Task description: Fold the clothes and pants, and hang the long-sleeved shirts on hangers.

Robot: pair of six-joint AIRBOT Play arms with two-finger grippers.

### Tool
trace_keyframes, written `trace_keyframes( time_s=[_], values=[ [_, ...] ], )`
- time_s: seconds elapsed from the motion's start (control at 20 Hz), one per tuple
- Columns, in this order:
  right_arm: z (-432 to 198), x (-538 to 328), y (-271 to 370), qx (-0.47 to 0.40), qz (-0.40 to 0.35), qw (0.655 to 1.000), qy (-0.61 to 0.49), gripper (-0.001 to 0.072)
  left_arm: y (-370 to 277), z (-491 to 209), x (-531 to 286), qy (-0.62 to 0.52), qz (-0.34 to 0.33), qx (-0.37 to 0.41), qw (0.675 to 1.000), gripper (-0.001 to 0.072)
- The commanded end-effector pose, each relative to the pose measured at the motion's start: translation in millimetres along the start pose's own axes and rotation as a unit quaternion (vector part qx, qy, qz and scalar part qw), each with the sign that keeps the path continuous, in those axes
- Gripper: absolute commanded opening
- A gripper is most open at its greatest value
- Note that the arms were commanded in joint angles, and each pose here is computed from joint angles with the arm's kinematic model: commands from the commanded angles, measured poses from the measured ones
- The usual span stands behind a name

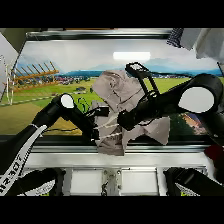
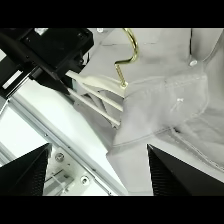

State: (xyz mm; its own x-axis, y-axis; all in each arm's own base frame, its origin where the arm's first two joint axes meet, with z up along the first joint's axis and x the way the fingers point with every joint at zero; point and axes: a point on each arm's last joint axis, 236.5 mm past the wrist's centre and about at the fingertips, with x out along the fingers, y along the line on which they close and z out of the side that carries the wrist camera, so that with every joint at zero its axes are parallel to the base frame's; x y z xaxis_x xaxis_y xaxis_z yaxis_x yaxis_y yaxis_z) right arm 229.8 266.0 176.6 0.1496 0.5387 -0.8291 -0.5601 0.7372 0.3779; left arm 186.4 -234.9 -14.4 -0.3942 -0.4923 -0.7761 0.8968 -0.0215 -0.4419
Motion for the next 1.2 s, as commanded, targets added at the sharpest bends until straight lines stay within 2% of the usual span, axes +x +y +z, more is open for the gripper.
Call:
trace_keyframes(
  time_s=[0.0,0.3,0.5,0.7,0.8,0.95,1.05,1.15],
  values=[
    [-5.2,-14.0,-11.9,-0.032,0.005,0.999,0.015,0.0664,0.1,0.3,-0.2,0.0,0.0,0.0,1.0,0.0015],
    [5.9,-36.3,-43.1,-0.12,0.021,0.993,-0.01,0.0662,0.0,0.4,-0.2,0.0,0.0,0.0,1.0,0.0015],
    [18.4,-41.3,-57.7,-0.103,0.006,0.994,-0.037,0.0662,0.0,0.3,-0.2,0.0,0.0,0.0,1.0,0.0015],
    [15.9,-48.7,-69.6,-0.21,0.004,0.977,-0.042,0.0663,-0.1,0.4,-0.3,0.0,0.0,0.0,1.0,0.0015],
    [12.2,-58.6,-82.6,-0.218,0.035,0.973,-0.072,0.0663,-0.1,0.4,-0.3,0.0,0.0,0.0,1.0,0.0015],
    [-5.0,-71.7,-104.7,-0.196,0.127,0.962,-0.138,0.0663,0.0,0.4,-0.2,0.0,0.0,0.0,1.0,0.0015],
    [-22.6,-71.5,-142.7,-0.152,0.149,0.961,-0.174,0.0662,-0.9,0.1,-0.3,0.0,-0.002,0.0,1.0,0.0015],
    [-44.0,-65.6,-169.4,-0.166,0.161,0.953,-0.195,0.0662,-1.1,0.0,-0.2,0.001,-0.002,0.0,1.0,0.0015]
  ],
)
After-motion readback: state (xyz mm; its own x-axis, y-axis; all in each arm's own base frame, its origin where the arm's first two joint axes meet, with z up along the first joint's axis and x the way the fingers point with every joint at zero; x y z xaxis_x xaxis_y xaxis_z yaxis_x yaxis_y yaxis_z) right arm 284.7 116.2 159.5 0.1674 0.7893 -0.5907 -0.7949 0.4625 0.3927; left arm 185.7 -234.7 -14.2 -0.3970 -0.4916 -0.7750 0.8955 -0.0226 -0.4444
